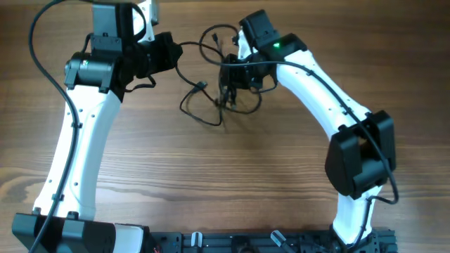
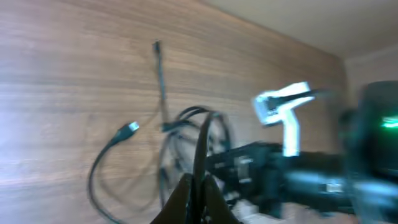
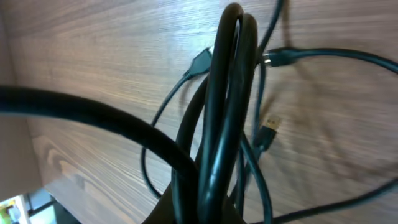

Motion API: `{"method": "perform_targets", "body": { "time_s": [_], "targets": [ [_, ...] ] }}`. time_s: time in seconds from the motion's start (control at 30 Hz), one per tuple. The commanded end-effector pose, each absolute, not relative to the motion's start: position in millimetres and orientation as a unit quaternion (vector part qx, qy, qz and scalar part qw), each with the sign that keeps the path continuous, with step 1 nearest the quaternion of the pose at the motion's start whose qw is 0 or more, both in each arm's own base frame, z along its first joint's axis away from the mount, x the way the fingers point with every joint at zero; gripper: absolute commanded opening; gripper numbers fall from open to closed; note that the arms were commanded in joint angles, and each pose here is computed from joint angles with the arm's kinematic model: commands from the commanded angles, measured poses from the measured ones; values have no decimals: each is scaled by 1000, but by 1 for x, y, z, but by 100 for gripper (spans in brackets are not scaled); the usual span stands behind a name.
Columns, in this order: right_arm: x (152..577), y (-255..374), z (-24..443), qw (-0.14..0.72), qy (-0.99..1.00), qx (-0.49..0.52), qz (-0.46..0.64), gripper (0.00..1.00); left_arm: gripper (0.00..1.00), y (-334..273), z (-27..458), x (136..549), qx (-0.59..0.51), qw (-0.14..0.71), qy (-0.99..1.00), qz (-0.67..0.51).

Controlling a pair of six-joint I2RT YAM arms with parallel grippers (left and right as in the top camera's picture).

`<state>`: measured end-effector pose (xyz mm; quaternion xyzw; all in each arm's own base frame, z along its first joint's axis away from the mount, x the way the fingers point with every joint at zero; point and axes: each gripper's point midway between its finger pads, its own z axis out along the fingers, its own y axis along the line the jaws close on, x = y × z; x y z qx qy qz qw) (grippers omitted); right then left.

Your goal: Untangle cables

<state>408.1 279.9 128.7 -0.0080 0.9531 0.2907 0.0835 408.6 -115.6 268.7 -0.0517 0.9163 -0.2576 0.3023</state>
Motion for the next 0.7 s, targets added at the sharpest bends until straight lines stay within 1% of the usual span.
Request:
{"method": "perform_targets", "body": {
  "time_s": [0.0,0.03,0.1,0.17,0.23,0.37,0.53,0.6,0.67],
  "targets": [
    [421,239,208,189,936,-39,293,4,4,-73,257,412,-102,319,932,-142],
    [419,219,239,221,929,-38,294,4,4,-57,252,410,-119,320,935,-98],
    [415,194,267,252,923,-21,290,4,4,-42,250,409,-133,324,935,-59],
    [409,165,291,283,920,3,272,4,4,-28,250,408,-147,329,933,-19],
    [405,139,303,306,920,30,244,4,4,-20,250,408,-153,332,931,0],
    [399,78,300,321,929,129,135,4,4,-5,252,408,-169,336,926,24],
    [389,5,291,323,918,230,-2,4,4,45,252,401,-220,333,913,88],
    [389,-6,291,323,915,241,-5,4,4,60,252,398,-236,330,909,94],
    [393,5,292,321,924,204,24,4,4,67,251,397,-245,328,908,94]
  ]
}}
